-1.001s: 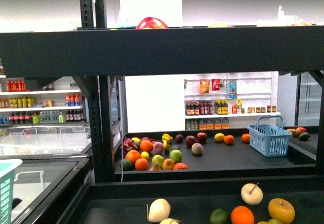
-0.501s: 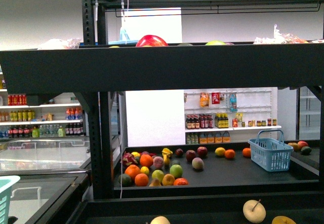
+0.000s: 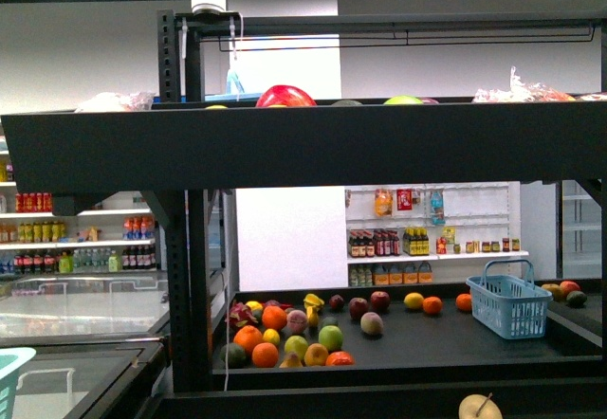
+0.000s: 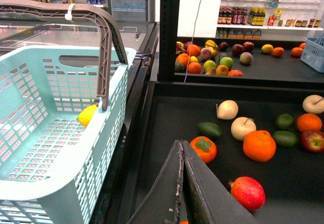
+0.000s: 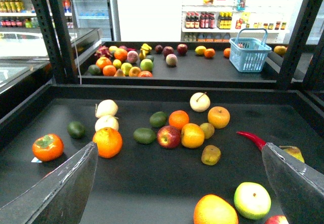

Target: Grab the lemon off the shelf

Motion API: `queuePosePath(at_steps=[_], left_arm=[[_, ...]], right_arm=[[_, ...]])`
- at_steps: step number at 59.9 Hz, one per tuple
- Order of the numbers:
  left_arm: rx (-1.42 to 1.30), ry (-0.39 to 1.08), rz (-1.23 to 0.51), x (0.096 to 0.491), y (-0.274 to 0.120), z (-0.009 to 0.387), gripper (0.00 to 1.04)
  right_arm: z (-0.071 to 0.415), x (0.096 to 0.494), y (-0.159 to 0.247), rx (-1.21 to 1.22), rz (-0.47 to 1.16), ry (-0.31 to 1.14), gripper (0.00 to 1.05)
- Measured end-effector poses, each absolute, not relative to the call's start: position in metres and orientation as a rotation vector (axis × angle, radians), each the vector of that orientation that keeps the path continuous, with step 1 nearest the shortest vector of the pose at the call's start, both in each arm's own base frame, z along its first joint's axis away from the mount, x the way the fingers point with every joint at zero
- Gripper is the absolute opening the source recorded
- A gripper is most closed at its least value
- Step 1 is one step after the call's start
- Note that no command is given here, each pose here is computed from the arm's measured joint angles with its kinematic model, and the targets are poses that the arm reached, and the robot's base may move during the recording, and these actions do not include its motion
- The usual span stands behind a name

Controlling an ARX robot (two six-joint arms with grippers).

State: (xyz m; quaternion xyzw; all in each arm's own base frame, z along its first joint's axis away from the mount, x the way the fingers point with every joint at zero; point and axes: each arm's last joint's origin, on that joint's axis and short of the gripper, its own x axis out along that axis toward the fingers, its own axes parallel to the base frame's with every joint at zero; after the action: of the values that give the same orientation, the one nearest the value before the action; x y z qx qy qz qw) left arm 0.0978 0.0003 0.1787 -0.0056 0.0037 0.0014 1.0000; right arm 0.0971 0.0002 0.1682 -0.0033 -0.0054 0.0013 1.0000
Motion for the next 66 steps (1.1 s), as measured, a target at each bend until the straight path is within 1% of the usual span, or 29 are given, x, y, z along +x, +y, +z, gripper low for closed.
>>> queuePosePath(at_steps=[8,14,25,27,31,32,35,36,39,40,44,45,50,51,55,57,60,66], left_arm=[[-0.011,0.005,0.003,0.098,0.0,0.176,0.03],[-0.011,0.002,0.003,0.097,0.0,0.167,0.03],[-0.011,-0.003,0.002,0.097,0.0,0.167,0.03],[-0.011,-0.003,0.002,0.097,0.0,0.167,0.06],[-0.011,-0.003,0.002,0.097,0.0,0.167,0.2],[-0.011,-0.003,0.002,0.097,0.0,0.167,0.22],[-0.011,-0.003,0.002,0.097,0.0,0.167,0.33],[-0.011,-0.003,0.002,0.097,0.0,0.167,0.34],[-0.011,-0.003,0.002,0.097,0.0,0.167,0.45],[-0.011,-0.003,0.002,0.097,0.0,0.167,0.47],[-0.011,-0.003,0.002,0.097,0.0,0.167,0.61],[-0.011,-0.003,0.002,0.097,0.0,0.167,0.63],[-0.011,-0.003,0.002,0.097,0.0,0.167,0.81],[-0.011,-0.003,0.002,0.097,0.0,0.167,0.82],[-0.011,-0.003,0.002,0.097,0.0,0.167,0.96],[-0.009,-0.003,0.002,0.097,0.0,0.167,0.98],[-0.009,-0.003,0.002,0.097,0.0,0.167,0.96],[-0.009,-0.003,0.002,0.097,0.0,0.167,0.97]], right_arm=[[0.168,0.097,0.0,-0.007,0.003,-0.011,0.97],[0.168,0.097,0.0,-0.006,0.002,-0.011,0.97],[0.168,0.097,0.0,-0.007,0.003,-0.011,0.97],[0.168,0.097,0.0,-0.007,0.003,-0.011,0.97],[0.168,0.097,0.0,-0.007,0.003,-0.011,0.97],[0.168,0.097,0.0,-0.007,0.003,-0.011,0.97],[0.168,0.097,0.0,-0.007,0.003,-0.011,0.97],[0.168,0.097,0.0,-0.007,0.003,-0.011,0.97],[0.168,0.097,0.0,-0.007,0.003,-0.011,0.97],[0.168,0.097,0.0,-0.007,0.003,-0.011,0.97],[0.168,0.097,0.0,-0.007,0.003,-0.011,0.97],[0.168,0.097,0.0,-0.007,0.003,-0.011,0.97],[0.168,0.097,0.0,-0.007,0.003,-0.011,0.97],[0.168,0.097,0.0,-0.007,0.003,-0.011,0.97],[0.168,0.097,0.0,-0.007,0.003,-0.011,0.97],[0.168,0.097,0.0,-0.007,0.003,-0.011,0.97],[0.168,0.097,0.0,-0.007,0.003,-0.011,0.97],[0.168,0.097,0.0,-0.007,0.003,-0.011,0.97]])
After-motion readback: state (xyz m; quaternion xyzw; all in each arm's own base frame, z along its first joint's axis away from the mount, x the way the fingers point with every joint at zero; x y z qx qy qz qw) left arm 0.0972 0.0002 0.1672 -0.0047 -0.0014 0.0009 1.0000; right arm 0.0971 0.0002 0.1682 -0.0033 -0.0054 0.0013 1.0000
